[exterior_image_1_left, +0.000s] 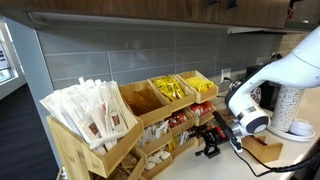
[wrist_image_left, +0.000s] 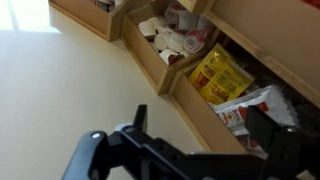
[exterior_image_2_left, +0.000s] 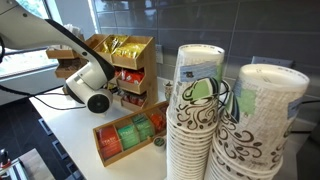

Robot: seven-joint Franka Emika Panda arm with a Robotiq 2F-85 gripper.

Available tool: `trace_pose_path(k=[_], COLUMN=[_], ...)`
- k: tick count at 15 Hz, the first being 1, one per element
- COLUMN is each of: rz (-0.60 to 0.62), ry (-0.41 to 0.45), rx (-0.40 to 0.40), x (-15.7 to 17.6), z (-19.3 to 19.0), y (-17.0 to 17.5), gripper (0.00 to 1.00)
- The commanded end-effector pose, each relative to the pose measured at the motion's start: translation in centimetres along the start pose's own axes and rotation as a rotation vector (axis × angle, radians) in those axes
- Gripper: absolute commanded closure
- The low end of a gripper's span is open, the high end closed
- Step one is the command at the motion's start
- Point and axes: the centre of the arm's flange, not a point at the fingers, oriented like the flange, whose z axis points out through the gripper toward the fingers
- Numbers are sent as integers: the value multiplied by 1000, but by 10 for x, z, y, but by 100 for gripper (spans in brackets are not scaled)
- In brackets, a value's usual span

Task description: Remove one white sachet from the bottom shelf of the second stand from the right and put it on the counter.

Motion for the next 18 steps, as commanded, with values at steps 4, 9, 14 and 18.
trace_pose_path(k=[4,9,14,18], rz=[47,79,132,150], ry=[-95,-114,-119,-157], rx=[152,208,265,241], x=[16,27,36,37], z=[9,7,2,7], y=[-10,-11,-23,-26], gripper=[0,0,0,0])
